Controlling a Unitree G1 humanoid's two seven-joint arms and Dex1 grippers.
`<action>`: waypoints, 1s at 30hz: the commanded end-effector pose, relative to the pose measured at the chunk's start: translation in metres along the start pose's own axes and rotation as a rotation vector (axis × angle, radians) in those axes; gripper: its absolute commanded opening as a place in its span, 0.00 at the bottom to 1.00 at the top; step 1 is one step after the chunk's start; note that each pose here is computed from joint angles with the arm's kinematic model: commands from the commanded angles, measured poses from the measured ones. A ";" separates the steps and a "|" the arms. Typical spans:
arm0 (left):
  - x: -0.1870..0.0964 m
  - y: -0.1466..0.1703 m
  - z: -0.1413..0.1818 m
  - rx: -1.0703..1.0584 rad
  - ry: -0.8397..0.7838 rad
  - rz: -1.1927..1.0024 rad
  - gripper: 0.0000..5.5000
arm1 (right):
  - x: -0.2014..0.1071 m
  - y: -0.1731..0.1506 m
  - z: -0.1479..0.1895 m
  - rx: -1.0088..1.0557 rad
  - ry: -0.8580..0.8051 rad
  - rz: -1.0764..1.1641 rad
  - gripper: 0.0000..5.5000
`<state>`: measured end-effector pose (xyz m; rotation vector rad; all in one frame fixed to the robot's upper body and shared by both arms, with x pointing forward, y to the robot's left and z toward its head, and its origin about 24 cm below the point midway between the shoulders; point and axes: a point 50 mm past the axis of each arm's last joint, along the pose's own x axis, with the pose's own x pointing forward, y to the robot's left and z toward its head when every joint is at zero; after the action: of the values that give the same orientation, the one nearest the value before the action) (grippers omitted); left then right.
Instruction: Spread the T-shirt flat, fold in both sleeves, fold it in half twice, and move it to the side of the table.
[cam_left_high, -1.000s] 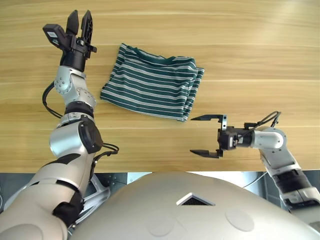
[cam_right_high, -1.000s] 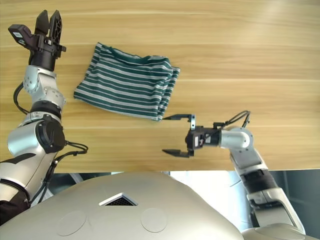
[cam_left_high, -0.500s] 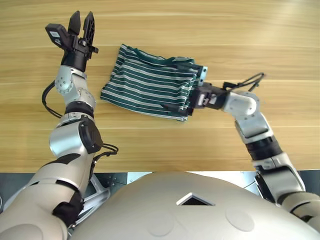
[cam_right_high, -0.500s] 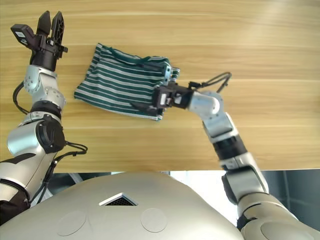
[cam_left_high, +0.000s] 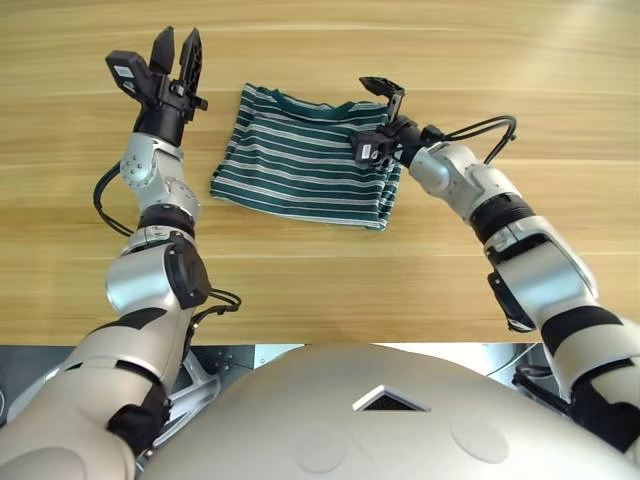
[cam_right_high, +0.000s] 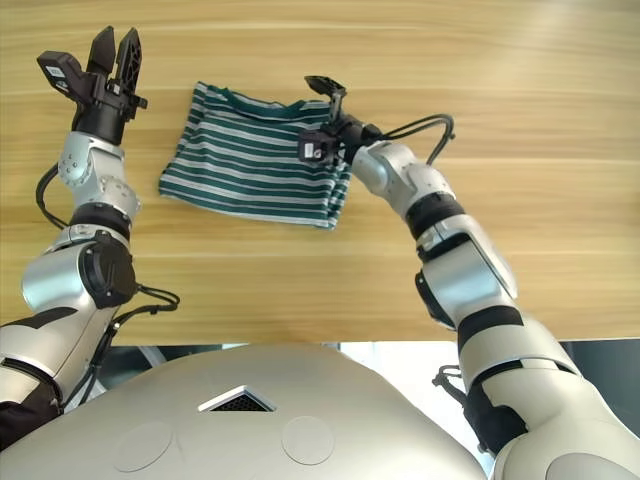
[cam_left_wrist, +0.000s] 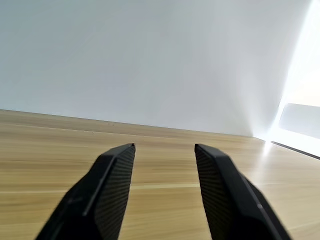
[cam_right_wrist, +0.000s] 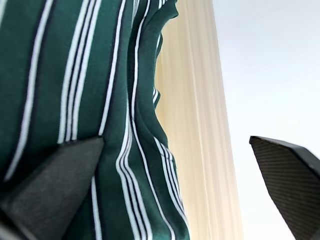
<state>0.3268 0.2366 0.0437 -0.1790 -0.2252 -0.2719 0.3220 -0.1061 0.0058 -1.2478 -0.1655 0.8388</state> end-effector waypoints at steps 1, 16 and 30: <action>-0.004 -0.002 -0.005 0.003 0.017 0.000 0.40 | -0.043 0.090 0.011 0.155 -0.128 0.505 0.98; -0.007 -0.003 -0.009 -0.001 0.028 0.009 0.40 | -0.094 0.009 0.098 0.298 -0.623 0.379 0.98; -0.010 -0.005 -0.013 -0.007 0.035 -0.001 0.40 | -0.012 0.046 0.112 0.321 -0.547 0.481 0.98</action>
<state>0.3189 0.2328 0.0310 -0.1877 -0.1959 -0.2683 0.2229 -0.0262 0.0098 -0.7204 -0.1656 1.5723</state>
